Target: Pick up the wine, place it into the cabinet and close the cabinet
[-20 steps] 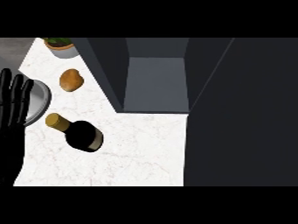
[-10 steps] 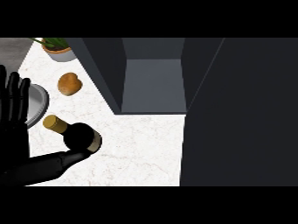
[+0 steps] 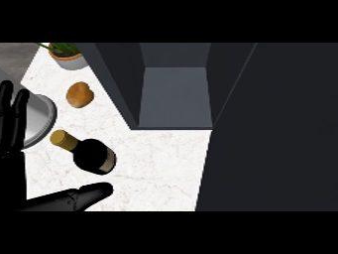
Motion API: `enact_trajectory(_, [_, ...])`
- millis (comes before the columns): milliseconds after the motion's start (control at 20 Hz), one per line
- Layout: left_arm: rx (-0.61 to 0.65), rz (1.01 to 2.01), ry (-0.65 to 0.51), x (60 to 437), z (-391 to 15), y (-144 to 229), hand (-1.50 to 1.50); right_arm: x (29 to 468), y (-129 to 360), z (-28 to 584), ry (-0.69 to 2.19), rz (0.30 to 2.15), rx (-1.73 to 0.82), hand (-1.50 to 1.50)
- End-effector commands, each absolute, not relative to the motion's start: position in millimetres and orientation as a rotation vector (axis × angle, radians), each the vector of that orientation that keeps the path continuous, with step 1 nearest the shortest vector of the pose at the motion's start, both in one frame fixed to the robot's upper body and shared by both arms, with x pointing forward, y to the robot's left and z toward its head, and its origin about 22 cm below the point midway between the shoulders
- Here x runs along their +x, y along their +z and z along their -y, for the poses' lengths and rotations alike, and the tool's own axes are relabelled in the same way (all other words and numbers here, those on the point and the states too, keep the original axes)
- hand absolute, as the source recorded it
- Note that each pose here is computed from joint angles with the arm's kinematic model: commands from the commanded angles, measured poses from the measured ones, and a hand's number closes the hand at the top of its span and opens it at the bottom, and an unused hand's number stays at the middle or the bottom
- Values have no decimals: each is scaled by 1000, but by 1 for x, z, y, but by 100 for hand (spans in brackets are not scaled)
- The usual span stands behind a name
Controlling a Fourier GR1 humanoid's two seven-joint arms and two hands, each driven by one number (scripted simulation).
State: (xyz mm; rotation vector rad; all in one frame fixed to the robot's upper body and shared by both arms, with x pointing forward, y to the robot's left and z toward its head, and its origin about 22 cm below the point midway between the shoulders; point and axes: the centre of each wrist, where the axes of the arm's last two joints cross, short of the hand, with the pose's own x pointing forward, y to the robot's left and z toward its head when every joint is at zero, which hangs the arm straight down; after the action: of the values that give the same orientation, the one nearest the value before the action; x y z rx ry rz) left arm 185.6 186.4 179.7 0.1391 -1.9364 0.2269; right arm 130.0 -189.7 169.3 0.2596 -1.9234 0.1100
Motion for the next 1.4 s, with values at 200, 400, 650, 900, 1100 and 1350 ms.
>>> enact_trajectory(200, [159,1897,250,175,-180,207,-150,98,203,188,94,1948,242,-150])
enact_trajectory(400, [176,1885,261,181,-173,204,-150,101,198,176,117,1939,243,-150])
enact_trajectory(650, [207,1853,267,179,-176,197,-150,93,206,178,98,1943,231,-150])
enact_trajectory(900, [221,1819,286,199,-178,181,-150,98,201,175,98,1944,248,-150])
enact_trajectory(1100, [222,1815,285,185,-200,184,-150,91,211,178,74,1946,238,-150])
enact_trajectory(1350, [233,1787,296,196,-192,155,-150,95,209,171,93,1946,237,-150])
